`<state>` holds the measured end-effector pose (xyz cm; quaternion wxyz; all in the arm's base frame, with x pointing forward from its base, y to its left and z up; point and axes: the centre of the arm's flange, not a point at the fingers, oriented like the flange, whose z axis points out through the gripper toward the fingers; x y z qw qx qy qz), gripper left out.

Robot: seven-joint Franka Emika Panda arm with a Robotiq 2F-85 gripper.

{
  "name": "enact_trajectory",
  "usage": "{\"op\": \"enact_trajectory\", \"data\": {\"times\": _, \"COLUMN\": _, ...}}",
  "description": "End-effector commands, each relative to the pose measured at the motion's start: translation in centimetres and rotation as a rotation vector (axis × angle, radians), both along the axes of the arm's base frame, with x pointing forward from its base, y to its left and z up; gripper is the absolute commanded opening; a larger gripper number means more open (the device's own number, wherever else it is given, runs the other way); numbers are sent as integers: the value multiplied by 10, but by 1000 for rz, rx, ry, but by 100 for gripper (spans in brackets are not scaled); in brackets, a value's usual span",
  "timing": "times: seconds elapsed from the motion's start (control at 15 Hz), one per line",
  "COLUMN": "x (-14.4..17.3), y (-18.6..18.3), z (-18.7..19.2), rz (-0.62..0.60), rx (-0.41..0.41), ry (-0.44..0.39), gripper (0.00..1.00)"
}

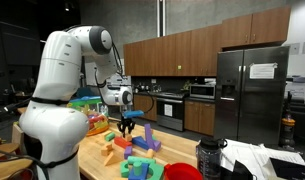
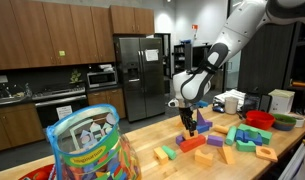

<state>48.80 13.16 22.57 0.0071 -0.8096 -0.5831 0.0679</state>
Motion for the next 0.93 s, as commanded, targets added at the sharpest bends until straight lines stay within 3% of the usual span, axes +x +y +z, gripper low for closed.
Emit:
{"op": "enact_trajectory", "data": {"times": 0.0, "x": 20, "y": -22, "z": -7, "rz": -44, "rx": 41, "ry": 7, "gripper": 16}}
{"op": "enact_trajectory", "data": {"times": 0.33, "x": 14, "y": -27, "z": 6, "rz": -48, "rx": 50, "ry": -15, "gripper": 16}}
{"op": "enact_trajectory", "data": {"times": 0.87, "x": -17, "y": 5, "z": 16, "rz": -14, "rx": 27, "ry": -46, "gripper": 16}}
